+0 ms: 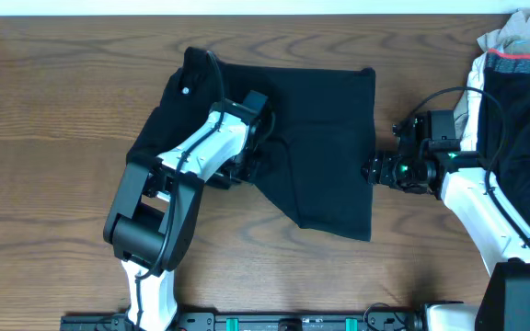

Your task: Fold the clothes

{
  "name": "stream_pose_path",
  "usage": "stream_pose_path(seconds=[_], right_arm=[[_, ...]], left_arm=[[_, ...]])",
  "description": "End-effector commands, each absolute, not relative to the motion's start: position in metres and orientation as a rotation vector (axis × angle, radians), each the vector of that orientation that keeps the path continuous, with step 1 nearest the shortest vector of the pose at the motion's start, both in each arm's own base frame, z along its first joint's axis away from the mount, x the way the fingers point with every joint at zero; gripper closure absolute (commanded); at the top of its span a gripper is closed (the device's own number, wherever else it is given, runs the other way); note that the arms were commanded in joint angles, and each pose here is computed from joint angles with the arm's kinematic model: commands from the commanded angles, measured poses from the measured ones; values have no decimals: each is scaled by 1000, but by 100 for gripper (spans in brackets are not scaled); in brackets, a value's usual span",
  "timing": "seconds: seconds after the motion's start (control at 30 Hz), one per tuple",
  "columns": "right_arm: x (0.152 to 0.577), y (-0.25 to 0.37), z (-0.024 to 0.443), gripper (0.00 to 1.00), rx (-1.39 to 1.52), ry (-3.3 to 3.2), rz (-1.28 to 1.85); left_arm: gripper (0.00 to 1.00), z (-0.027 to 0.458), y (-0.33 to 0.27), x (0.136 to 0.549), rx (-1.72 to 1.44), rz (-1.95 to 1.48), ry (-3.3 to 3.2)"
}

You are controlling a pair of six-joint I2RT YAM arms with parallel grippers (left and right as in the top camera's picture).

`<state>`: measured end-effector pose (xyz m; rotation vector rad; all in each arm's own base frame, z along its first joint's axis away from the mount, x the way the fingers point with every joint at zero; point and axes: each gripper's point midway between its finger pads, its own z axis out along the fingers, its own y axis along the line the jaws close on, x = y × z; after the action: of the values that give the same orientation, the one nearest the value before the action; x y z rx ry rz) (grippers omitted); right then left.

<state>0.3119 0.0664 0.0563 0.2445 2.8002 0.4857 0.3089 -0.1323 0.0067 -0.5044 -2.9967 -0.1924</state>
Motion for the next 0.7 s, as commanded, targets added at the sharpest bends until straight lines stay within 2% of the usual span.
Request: stream_pose_path(seconds=[0.0,0.33,0.57,0.67], right_arm=[[311,64,56,27,275,2802,495],[304,64,53,28,283,2834,493],[289,66,49,31,309,2897,491],[278,65,45,35,380,2950,489]], left_arm=[[94,35,-125,312,-464,-247,-3033],[93,119,-89,262,-335,-268,-2995],[92,131,-58,237,-218,-298,-2884],[92,133,-48,231,-170,-301,-2850]])
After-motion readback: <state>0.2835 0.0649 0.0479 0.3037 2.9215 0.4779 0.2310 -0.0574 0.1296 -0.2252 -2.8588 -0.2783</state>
